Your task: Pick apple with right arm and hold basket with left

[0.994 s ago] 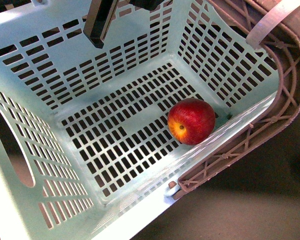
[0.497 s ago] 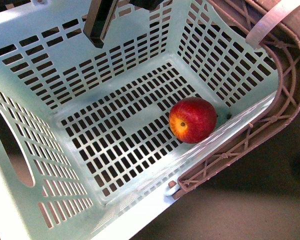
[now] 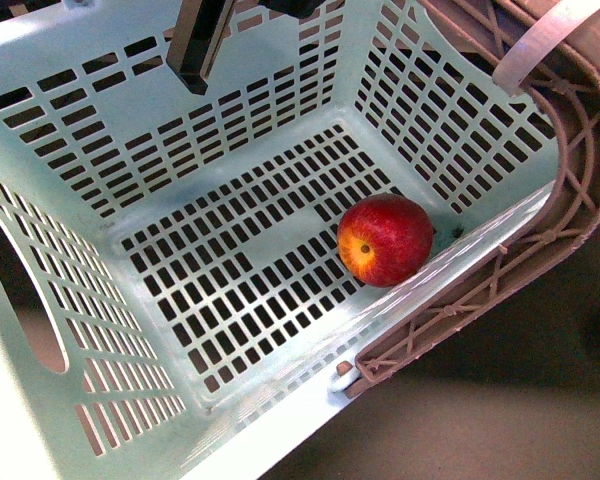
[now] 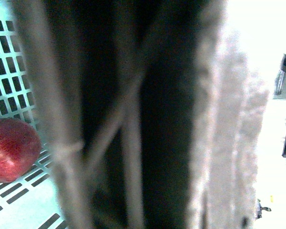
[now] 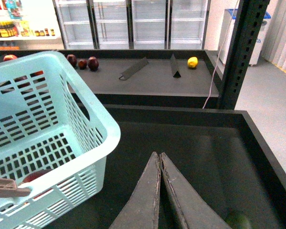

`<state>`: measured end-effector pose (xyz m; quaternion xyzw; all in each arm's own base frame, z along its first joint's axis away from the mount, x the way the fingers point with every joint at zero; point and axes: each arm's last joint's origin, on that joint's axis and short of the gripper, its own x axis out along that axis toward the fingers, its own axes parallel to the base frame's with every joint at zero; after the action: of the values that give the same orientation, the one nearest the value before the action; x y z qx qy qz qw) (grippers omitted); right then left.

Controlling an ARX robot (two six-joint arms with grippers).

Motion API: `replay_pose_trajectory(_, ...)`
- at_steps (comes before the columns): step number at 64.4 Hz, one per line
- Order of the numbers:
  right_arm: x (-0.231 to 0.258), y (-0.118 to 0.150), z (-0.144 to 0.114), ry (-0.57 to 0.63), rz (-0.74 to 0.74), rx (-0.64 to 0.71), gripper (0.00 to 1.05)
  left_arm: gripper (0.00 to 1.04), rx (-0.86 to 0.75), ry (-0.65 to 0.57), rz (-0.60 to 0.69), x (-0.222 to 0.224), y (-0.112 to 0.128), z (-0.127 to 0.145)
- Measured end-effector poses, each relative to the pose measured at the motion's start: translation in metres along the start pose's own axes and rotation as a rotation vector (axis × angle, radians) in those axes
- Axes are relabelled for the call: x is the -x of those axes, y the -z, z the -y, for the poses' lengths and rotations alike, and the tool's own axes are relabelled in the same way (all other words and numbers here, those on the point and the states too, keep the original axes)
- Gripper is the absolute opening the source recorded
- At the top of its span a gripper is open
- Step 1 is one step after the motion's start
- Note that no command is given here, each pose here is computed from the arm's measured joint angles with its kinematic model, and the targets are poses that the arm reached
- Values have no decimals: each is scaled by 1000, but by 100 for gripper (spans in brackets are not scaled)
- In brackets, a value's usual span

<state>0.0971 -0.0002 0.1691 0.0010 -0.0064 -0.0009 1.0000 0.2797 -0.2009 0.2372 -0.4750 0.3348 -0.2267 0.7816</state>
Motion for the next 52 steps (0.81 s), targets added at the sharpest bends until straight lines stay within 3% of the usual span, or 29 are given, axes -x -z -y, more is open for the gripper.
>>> replay_pose_trajectory(34,0,0,0,0,1,0,96,14,0,0,0,0,0,0)
replay_pose_trajectory(42,0,0,0,0,1,-1,96,14,0,-1,1,0,0,0)
replay_pose_trajectory(52,0,0,0,1,1,-1,96,14,166,-178,325,2,-10,-5)
